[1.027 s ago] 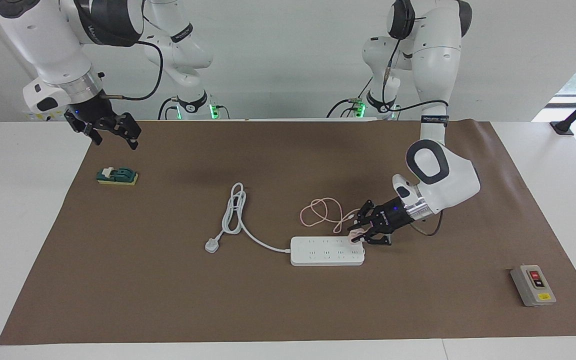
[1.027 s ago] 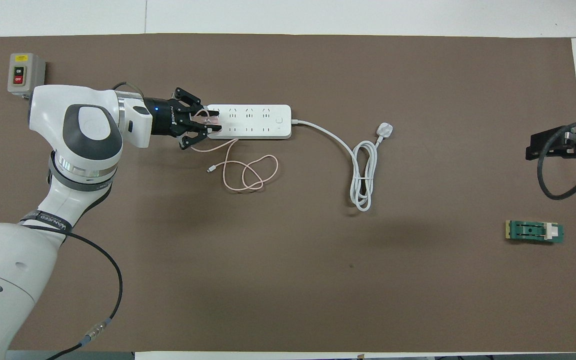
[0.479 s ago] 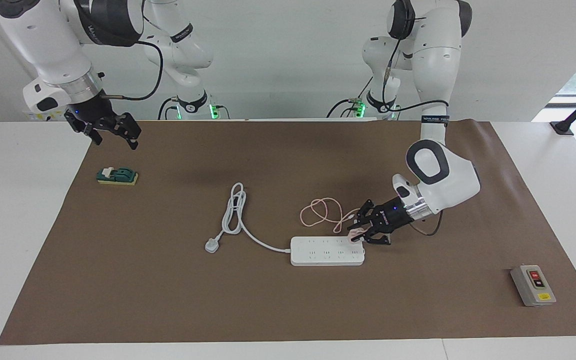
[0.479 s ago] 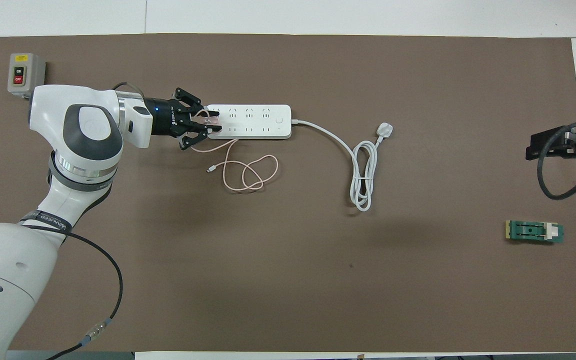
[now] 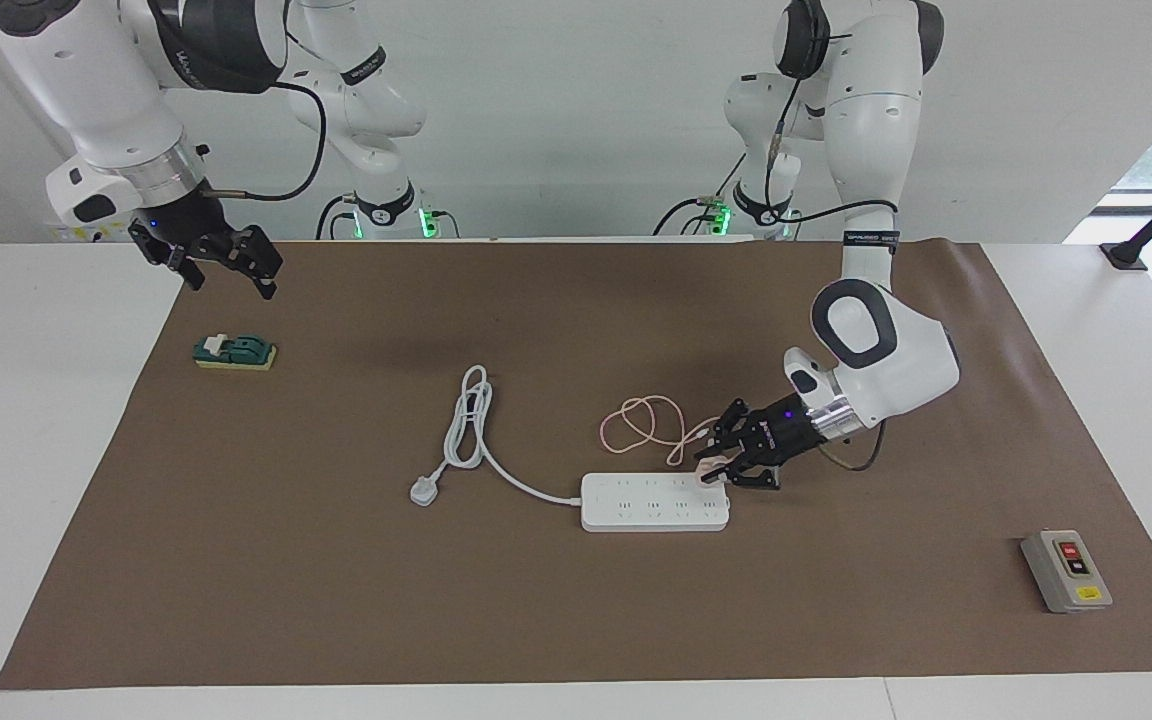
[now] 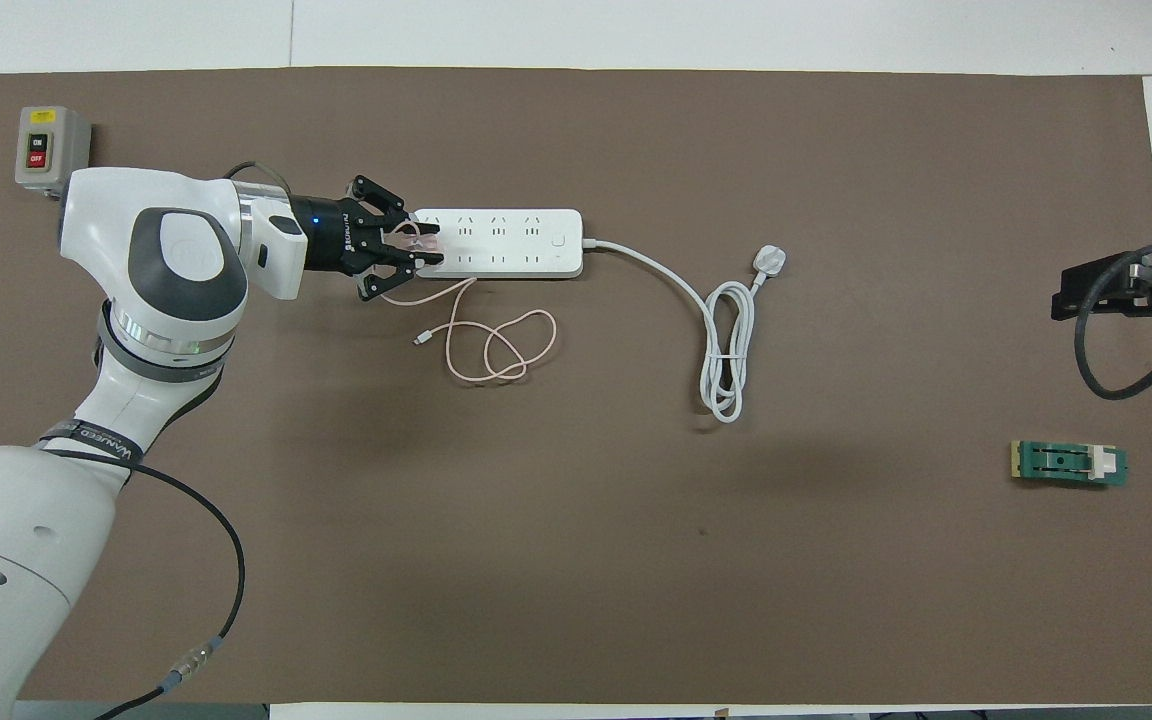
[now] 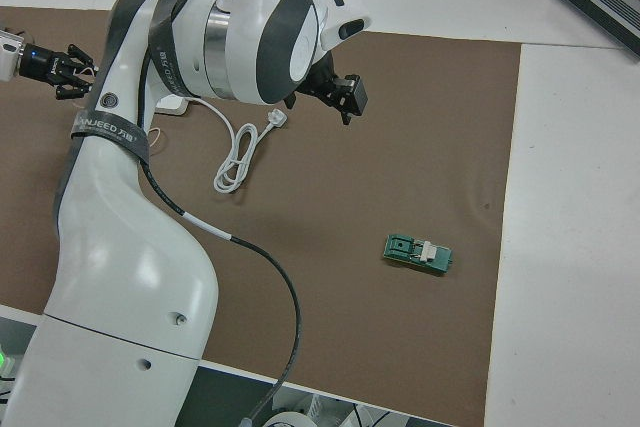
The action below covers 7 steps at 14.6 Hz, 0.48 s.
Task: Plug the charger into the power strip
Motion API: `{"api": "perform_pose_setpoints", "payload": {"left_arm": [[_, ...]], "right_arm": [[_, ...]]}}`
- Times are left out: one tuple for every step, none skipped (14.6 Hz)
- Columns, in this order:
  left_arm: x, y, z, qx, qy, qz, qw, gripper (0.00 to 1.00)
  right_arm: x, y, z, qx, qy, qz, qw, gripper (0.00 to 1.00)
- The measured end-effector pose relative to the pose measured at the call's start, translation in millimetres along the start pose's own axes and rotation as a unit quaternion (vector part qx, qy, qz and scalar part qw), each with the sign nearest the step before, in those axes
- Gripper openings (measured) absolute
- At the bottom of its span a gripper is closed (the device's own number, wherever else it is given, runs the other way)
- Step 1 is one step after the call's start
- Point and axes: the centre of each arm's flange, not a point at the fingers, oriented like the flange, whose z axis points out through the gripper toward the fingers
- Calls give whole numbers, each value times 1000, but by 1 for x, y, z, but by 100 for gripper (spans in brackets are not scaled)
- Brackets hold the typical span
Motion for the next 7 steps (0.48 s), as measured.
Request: {"api": "perform_pose_setpoints", "payload": {"left_arm": [[0,0,0,0,0,0,1000,33],[0,0,0,0,0,1,1000,33],[0,0,0,-1,0,1,1000,33],[0,0,0,-2,1,2,1000,33],[0,-1,1,-4,2,3,1000,33],[0,-2,2,-8,4,3,1000,33],[0,-3,4,-11,5,4,1000,33]], "right_arm": [[0,0,0,0,0,0,1000,100],[0,0,0,0,0,0,1000,100],[0,0,0,0,0,0,1000,100],[0,0,0,0,0,0,1000,100],[0,0,0,0,0,0,1000,100],[0,0,0,0,0,0,1000,100],[0,0,0,0,0,0,1000,100]]}}
